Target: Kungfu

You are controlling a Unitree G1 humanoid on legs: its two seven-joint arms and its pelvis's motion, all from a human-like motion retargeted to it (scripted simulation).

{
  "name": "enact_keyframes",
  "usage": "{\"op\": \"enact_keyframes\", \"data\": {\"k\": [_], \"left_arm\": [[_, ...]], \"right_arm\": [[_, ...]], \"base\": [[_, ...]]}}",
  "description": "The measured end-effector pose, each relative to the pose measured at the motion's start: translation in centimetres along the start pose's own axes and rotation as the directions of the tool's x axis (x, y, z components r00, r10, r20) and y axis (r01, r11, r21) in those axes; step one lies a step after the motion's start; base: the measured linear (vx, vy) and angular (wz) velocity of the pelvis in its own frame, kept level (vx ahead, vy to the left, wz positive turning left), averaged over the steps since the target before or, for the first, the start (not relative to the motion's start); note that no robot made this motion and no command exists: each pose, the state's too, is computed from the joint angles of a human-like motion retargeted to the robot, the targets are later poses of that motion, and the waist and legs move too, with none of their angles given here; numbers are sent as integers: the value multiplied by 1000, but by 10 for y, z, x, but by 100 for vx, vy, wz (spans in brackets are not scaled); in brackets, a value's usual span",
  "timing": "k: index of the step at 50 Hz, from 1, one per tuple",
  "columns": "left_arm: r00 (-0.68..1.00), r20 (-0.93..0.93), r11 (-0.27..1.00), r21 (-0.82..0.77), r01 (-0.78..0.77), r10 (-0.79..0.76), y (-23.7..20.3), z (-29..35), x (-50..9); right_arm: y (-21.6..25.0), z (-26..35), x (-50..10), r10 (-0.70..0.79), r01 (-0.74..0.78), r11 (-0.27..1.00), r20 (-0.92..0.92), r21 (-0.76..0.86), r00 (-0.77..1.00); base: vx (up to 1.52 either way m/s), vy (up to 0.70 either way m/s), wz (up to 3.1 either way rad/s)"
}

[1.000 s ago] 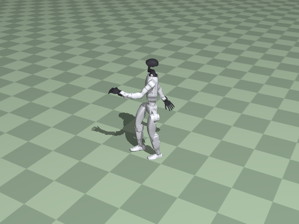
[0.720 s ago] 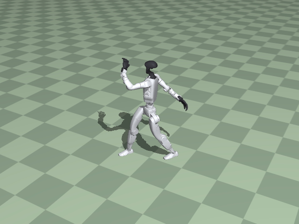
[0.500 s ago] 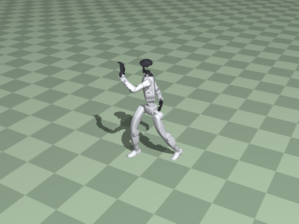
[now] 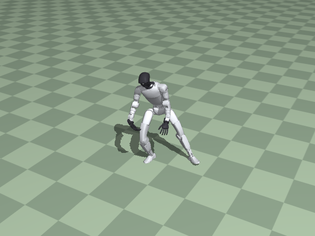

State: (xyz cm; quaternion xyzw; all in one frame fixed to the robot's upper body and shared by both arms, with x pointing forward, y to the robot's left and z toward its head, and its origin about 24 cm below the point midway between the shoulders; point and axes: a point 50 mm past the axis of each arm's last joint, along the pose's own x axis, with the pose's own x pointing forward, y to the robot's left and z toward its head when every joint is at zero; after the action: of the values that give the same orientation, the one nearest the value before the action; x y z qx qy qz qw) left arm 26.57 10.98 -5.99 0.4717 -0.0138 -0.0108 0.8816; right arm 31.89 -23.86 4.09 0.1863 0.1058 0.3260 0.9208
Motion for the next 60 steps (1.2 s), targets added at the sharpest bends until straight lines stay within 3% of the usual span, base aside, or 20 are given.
{"op": "enact_keyframes", "data": {"k": [3, 6, 10, 16, 22, 25, 29, 35, 40, 42, 45, 48, 51, 53, 55, 57, 60], "left_arm": [[973, -172, 988, -29, 151, -153, -26, -23, -36], [967, -218, 991, -33, 128, -132, -35, -28, -57], [955, -287, 996, 15, 87, -79, -33, -42, -72], [942, -333, 992, 98, 80, -43, -17, -62, -66], [951, -307, 975, 223, 24, 46, -2, -65, -60], [937, -322, 966, 255, -48, 132, 9, -71, -62], [904, -393, 972, 220, -86, 169, 22, -87, -77], [879, -468, 981, 195, 2, 91, 46, -126, -109], [892, -427, 975, 212, -63, 150, 112, -156, -102], [906, -377, 974, 186, -131, 194, 141, -154, -80], [944, -259, 979, 36, -199, 202, 172, -131, -39], [985, -49, 972, -161, -172, 166, 190, -83, 6], [979, 203, 963, -268, 31, 25, 181, -16, 43], [921, 368, 919, -306, 248, -126, 157, 32, 55], [808, 525, 802, -343, 489, -268, 124, 79, 57], [689, 636, 606, -407, 683, -349, 80, 118, 46], [575, 707, 250, -519, 818, -412, 16, 165, 16]], "right_arm": [[36, -74, 34, 250, -185, 962, -379, 200, 891], [47, -122, 31, 178, -95, 982, -642, 162, 746], [82, -175, 38, 132, -117, 990, -745, 73, 654], [93, -186, 31, 244, -66, 957, -657, 284, 714], [57, -164, 24, -74, 201, 963, -537, 181, 840], [46, -140, 33, -183, 244, 966, -435, 88, 882], [51, -105, 55, -110, 126, 992, -334, 27, 936], [81, -60, 90, 78, -111, 985, -236, -130, 969], [109, -23, 107, 241, -288, 901, -178, -323, 954], [115, -2, 106, 258, -285, 855, -122, -433, 958], [121, 30, 96, 237, -168, 764, 30, -623, 971], [130, 47, 77, 222, 19, 636, 206, -771, 953], [136, 54, 49, 194, 306, 542, 471, -782, 860], [138, 54, 25, 147, 536, 527, 692, -659, 706], [142, 49, -3, 87, 739, 532, 895, -413, 438], [138, 34, -21, -7, 838, 486, 957, -249, 289], [135, 8, -37, -56, 900, 363, 959, -241, 279]], "base": [[-21, 1, 63], [-3, 27, 90], [10, 10, 32], [26, 10, -3], [42, 17, 17], [44, 27, 26], [58, 60, 51], [69, 72, 85], [71, 58, 202], [61, 31, 223], [56, 17, 188], [55, 22, 181], [46, 6, 155], [39, 1, 156], [33, 3, 191], [28, 4, 170], [21, 5, 78]]}}
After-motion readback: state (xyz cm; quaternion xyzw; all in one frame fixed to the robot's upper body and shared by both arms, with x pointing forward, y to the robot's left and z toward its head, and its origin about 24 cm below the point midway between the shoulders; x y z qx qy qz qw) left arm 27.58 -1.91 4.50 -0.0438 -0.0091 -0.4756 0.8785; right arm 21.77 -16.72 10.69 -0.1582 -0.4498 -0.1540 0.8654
